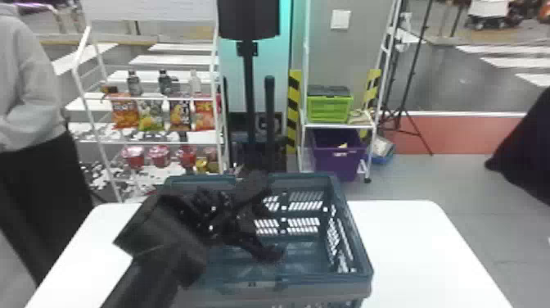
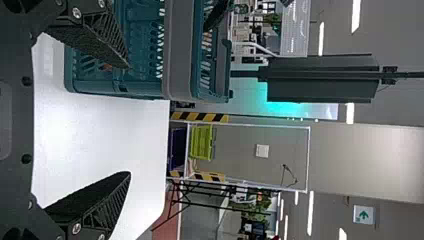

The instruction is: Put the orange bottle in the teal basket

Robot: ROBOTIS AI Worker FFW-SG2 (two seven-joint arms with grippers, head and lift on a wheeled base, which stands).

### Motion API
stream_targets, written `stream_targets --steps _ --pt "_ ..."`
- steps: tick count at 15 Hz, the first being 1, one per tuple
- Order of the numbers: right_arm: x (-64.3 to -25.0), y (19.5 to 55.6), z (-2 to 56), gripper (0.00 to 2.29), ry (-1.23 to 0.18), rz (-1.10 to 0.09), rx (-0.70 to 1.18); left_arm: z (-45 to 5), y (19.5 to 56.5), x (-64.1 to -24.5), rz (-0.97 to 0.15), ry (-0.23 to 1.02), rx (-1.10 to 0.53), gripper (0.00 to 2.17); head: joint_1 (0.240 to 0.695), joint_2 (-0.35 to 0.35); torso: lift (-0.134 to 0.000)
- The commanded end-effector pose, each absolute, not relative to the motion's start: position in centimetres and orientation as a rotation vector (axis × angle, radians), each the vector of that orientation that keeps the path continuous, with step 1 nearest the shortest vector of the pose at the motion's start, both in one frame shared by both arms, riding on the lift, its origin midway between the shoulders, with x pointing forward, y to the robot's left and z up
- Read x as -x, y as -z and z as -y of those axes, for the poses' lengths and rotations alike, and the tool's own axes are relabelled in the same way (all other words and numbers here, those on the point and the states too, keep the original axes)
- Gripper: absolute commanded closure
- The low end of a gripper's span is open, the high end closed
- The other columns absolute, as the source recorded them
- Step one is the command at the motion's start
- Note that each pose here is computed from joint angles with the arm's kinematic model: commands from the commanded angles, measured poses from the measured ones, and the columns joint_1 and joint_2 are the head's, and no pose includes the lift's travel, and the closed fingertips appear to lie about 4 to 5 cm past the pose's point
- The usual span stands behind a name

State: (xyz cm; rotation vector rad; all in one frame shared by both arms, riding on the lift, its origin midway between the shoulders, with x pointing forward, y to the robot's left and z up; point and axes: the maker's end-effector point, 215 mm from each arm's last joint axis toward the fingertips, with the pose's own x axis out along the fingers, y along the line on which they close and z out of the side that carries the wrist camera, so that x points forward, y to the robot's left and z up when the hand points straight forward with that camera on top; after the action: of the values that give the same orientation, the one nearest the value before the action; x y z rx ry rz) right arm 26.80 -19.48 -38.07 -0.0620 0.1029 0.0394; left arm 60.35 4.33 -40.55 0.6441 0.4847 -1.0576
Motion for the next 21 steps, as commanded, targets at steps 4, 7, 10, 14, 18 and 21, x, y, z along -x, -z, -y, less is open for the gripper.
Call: stream_targets --steps 4,7,10,14,18,21 --pt "-26.9 37.9 19.9 0.13 -0.031 -0.101 0.059 -11.8 31.4 -59.3 -0.266 0.847 -0.350 0.18 0.499 0.000 0.000" --pt "-27.1 37.6 20.0 0.13 -0.028 -0.094 0.055 -17.5 28.2 -55.3 -0.156 0.686 -0.167 0.18 0.499 0.000 0.000" --pt "-27.3 37.3 20.0 0.13 -0.026 -0.088 0.048 -23.3 26.8 -49.8 -0.089 0.546 -0.053 0.18 0.499 0.000 0.000" --pt "-27.5 36.6 20.2 0.13 -0.031 -0.075 0.032 -27.5 28.6 -42.9 -0.050 0.432 -0.119 0.18 0.499 0.000 0.000" --pt "-27.7 35.9 20.0 0.13 -0.075 -0.067 0.024 -28.2 32.2 -37.5 -0.029 0.313 -0.140 0.18 0.499 0.000 0.000" --pt "-28.0 35.8 19.5 0.13 -0.114 -0.067 0.024 -26.8 34.9 -33.8 0.003 0.235 -0.112 0.18 0.499 0.000 0.000"
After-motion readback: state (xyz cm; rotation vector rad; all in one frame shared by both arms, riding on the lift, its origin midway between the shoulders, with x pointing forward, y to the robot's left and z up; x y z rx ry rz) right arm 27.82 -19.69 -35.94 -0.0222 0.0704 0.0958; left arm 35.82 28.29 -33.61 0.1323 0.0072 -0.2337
